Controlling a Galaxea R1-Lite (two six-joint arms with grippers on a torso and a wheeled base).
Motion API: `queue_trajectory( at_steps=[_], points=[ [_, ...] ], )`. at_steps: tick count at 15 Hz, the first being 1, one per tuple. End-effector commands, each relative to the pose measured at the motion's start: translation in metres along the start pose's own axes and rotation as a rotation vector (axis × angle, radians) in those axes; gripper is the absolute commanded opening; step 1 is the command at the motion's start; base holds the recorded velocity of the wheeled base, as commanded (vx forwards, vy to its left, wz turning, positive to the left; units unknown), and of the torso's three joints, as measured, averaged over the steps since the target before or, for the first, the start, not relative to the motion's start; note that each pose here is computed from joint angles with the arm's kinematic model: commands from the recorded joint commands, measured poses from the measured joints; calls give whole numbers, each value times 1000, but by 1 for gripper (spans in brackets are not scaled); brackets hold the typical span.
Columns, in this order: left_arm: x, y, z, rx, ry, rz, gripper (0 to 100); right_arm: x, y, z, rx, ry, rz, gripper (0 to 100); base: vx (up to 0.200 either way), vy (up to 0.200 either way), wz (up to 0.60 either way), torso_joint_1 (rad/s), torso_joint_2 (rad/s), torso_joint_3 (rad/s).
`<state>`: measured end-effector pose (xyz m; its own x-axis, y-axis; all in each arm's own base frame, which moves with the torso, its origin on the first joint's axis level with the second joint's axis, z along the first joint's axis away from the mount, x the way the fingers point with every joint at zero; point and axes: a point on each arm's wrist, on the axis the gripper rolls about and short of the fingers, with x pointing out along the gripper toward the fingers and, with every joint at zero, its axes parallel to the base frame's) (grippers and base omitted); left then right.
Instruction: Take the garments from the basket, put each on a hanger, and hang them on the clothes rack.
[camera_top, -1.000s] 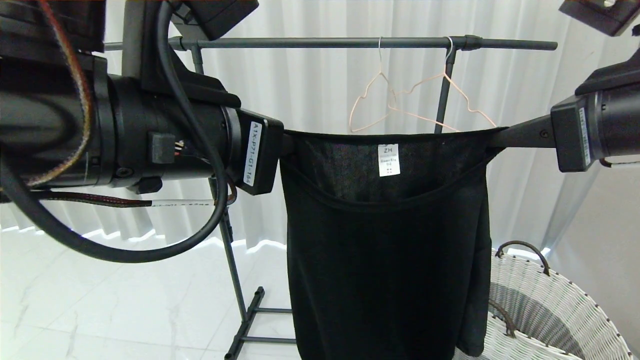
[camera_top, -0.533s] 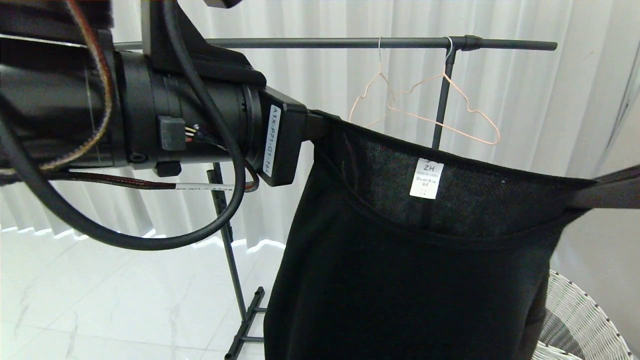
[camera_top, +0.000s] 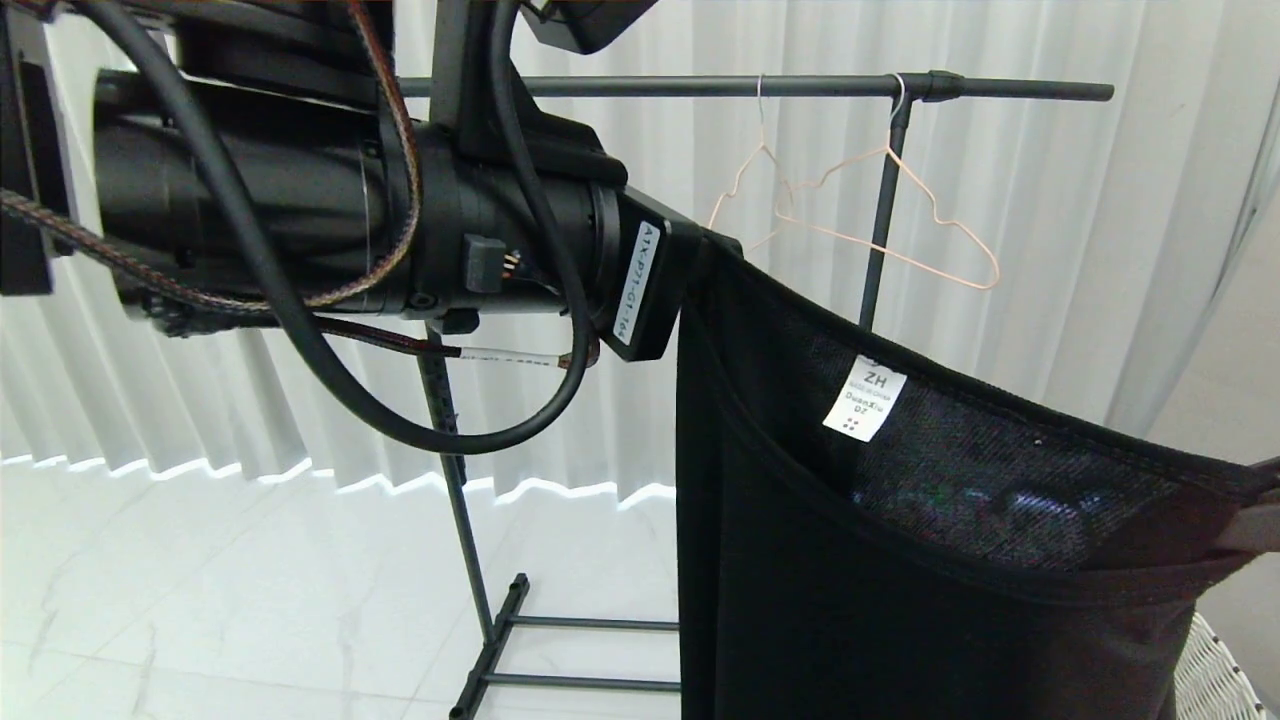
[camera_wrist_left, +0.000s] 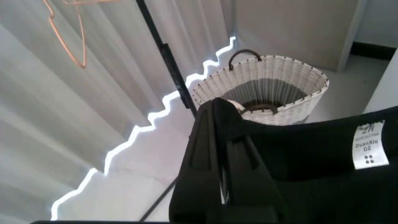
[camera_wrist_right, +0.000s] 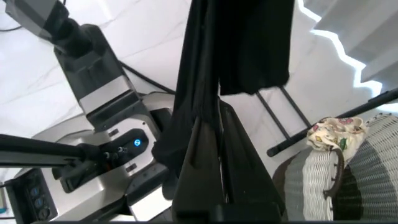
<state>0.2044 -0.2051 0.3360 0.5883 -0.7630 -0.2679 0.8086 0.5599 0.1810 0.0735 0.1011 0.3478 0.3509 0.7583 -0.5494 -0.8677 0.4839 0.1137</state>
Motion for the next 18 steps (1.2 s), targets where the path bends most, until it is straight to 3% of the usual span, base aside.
queue_trajectory(
  at_steps=[1, 5, 7, 9, 10, 12, 14, 18],
  points=[
    [4, 1, -2, -3, 12, 0, 0, 0, 0, 0, -2, -1, -1, 0, 0, 0, 0, 0, 0, 0],
    [-7, -1, -5, -28, 39, -2, 0, 0, -3, -1, 9, -2, -66, 0, 0, 0, 0, 0, 0, 0],
    [-33, -6, -12, -119, 111, -14, 0, 8, -15, 3, 43, 6, -156, 0, 0, 0, 0, 0, 0, 0],
    [-54, -12, -19, -206, 131, -16, 0, 23, -30, 17, 66, -64, -217, 0, 0, 0, 0, 0, 0, 0],
    [-59, -13, -21, -218, 133, -17, 0, 27, -34, 22, 67, -85, -228, 0, 0, 0, 0, 0, 0, 0],
    [-77, -35, -39, -267, 173, -84, 0, 55, -51, 42, 66, -168, -256, 0, 0, 0, 0, 0, 0, 0],
    [-90, -61, -56, -265, 215, -187, 0, 75, -60, 59, 54, -227, -255, 0, 0, 0, 0, 0, 0, 0],
    [-92, -77, -59, -265, 232, -257, 0, 85, -64, 74, 43, -252, -247, 0, 0, 0, 0, 0, 0, 0]
  ],
)
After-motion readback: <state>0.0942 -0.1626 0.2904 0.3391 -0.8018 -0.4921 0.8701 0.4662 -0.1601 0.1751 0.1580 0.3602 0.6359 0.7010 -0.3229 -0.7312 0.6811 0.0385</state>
